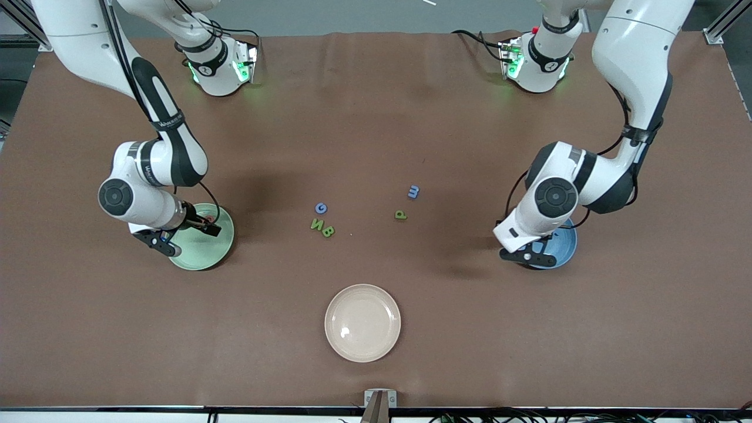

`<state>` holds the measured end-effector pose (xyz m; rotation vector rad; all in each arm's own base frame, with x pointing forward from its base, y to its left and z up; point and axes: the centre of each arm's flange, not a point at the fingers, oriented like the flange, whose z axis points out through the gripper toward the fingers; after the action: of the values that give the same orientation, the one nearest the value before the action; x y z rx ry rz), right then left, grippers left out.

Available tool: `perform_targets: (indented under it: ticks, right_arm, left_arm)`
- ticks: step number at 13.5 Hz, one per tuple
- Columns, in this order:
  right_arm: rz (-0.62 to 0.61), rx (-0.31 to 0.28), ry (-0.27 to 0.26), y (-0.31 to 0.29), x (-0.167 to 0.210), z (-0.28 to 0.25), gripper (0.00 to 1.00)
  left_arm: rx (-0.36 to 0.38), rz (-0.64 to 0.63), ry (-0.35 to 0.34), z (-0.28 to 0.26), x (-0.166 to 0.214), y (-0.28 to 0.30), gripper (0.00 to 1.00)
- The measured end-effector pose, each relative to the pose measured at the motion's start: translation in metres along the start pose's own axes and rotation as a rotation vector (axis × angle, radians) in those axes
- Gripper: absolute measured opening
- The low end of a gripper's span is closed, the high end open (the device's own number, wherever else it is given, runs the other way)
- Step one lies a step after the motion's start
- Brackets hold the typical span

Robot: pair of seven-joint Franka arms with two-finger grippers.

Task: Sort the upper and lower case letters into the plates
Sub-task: 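Drop the u into the blue plate while the right gripper reaches N, then reach the green p with the left gripper while the right gripper grasps N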

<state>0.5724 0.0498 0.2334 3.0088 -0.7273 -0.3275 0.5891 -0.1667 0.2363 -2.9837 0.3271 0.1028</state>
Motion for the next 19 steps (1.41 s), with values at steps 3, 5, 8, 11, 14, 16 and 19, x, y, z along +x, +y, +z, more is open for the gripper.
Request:
perform_targets:
  ticks: [3, 5, 8, 11, 14, 16, 19]
  right_arm:
    - [-0.079, -0.006, 0.002, -0.050, -0.013, -0.048, 1.00]
    - [-0.141, 0.001, 0.032, -0.083, -0.032, -0.053, 1.00]
    - [-0.214, 0.027, 0.101, -0.130, -0.055, -0.033, 1.00]
    - [-0.178, 0.047, 0.142, -0.155, -0.060, 0.008, 1.00]
    - [-0.126, 0.053, 0.155, -0.181, -0.080, 0.035, 1.00]
    - [-0.089, 0.056, 0.157, -0.195, -0.096, 0.037, 1.00]
    - [-0.052, 0.076, 0.173, -0.215, -0.118, 0.041, 1.00]
  left_arm:
    - [0.000, 0.031, 0.031, 0.037, -0.021, -0.040, 0.26]
    - [0.000, 0.042, 0.034, 0.055, -0.034, -0.056, 0.26]
    - [0.000, 0.050, 0.033, 0.064, -0.046, -0.063, 0.26]
    - [-0.018, 0.056, 0.033, 0.064, -0.051, -0.060, 0.27]
    - [-0.036, 0.059, 0.049, 0.058, -0.049, -0.057, 0.38]
    - [-0.038, 0.068, 0.072, 0.046, -0.044, -0.051, 0.57]
    - [-0.019, 0.058, 0.074, 0.010, -0.027, -0.035, 0.89]
